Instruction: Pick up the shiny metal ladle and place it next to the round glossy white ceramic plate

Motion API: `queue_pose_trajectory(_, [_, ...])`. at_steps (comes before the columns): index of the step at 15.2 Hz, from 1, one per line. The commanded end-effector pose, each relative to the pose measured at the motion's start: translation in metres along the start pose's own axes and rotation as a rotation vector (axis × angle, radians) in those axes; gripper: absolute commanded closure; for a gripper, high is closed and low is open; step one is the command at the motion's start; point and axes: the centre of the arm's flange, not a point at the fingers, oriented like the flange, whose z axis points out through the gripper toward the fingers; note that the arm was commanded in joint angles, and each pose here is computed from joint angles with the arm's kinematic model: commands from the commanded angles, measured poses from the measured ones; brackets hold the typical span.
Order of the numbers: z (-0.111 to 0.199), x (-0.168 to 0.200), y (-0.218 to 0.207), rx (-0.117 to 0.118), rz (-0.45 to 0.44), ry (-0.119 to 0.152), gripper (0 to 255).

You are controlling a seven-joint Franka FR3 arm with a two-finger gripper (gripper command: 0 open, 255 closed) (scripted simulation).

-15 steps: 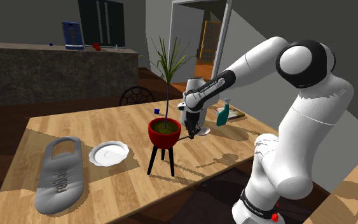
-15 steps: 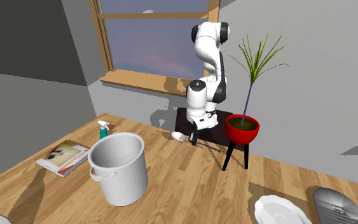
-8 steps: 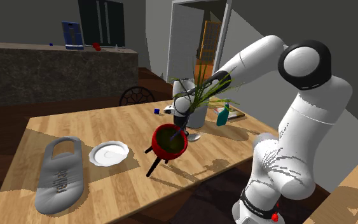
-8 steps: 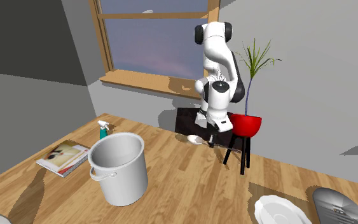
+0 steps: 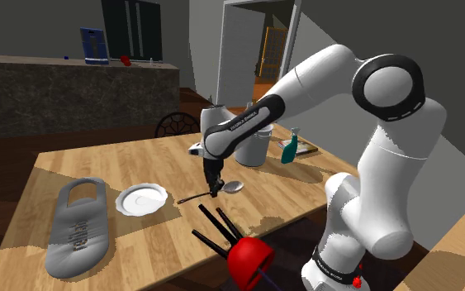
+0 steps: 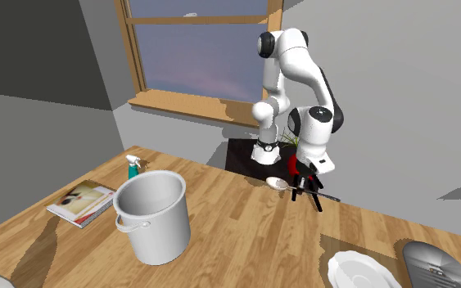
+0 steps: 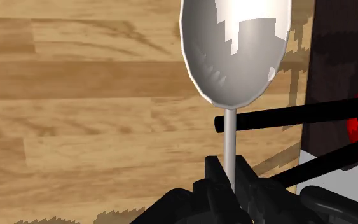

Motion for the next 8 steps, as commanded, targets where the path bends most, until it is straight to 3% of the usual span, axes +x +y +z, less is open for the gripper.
queue_pose_trajectory(1, [0.0, 0.028, -0.004, 0.001, 0.001, 0.0, 255])
queue_pose_trajectory(8, [0.0, 0.118, -0.022, 0.001, 0.001, 0.0, 255])
